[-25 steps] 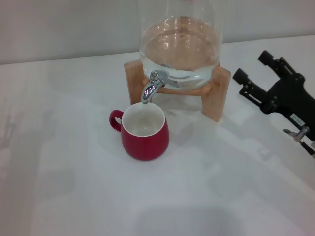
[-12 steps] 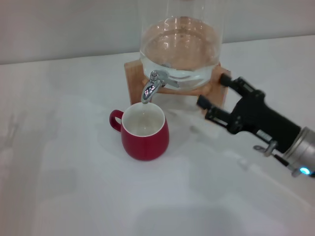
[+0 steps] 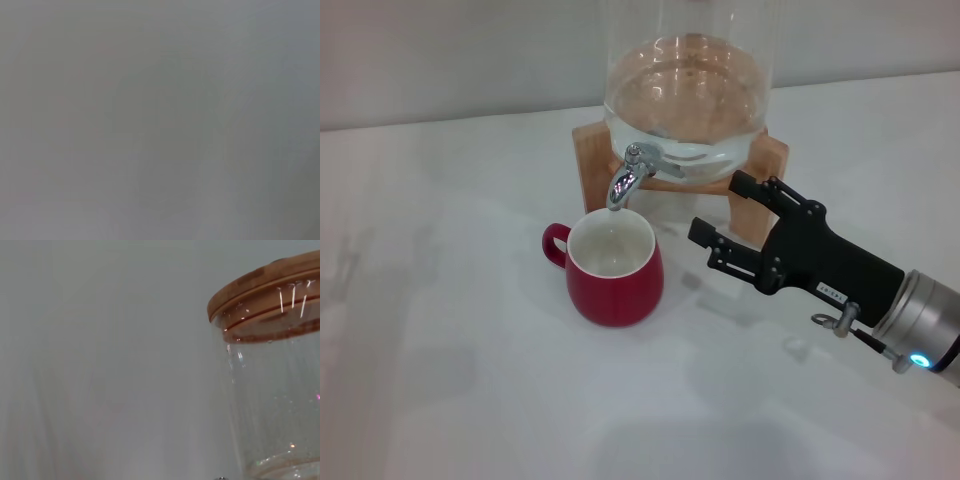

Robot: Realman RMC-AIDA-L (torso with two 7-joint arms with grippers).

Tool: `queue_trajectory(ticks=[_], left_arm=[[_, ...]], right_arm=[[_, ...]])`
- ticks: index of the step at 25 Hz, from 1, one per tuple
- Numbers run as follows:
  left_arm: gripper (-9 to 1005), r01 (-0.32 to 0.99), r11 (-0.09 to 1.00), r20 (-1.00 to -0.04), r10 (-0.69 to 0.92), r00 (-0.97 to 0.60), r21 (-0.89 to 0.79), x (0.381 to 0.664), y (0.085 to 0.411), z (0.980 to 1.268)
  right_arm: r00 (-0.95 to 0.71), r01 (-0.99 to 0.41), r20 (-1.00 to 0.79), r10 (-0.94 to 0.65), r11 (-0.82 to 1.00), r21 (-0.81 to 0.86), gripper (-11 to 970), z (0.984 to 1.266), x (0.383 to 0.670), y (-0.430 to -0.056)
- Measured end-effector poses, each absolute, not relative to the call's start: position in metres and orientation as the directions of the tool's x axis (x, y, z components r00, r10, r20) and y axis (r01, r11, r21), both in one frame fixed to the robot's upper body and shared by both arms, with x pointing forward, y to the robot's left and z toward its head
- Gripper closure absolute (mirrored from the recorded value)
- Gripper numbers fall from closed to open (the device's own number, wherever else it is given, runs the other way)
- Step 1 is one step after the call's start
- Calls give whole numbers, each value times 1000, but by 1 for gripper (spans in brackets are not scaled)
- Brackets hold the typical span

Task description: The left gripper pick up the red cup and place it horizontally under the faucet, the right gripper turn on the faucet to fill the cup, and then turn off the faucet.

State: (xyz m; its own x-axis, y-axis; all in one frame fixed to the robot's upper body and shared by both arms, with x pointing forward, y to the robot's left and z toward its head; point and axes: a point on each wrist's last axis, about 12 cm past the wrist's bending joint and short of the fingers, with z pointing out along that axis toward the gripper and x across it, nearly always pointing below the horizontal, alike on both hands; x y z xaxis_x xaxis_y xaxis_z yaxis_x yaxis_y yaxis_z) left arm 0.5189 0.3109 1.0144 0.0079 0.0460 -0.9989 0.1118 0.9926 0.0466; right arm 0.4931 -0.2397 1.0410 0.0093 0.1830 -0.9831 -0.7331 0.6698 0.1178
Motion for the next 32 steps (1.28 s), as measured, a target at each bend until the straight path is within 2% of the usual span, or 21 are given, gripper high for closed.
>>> queue_trajectory(ticks=[32], left_arm=[[216, 135, 989, -998, 54, 16, 55, 522, 308, 1016]], right_arm=[[18, -771, -986, 168, 629, 93, 88, 1054, 518, -220]])
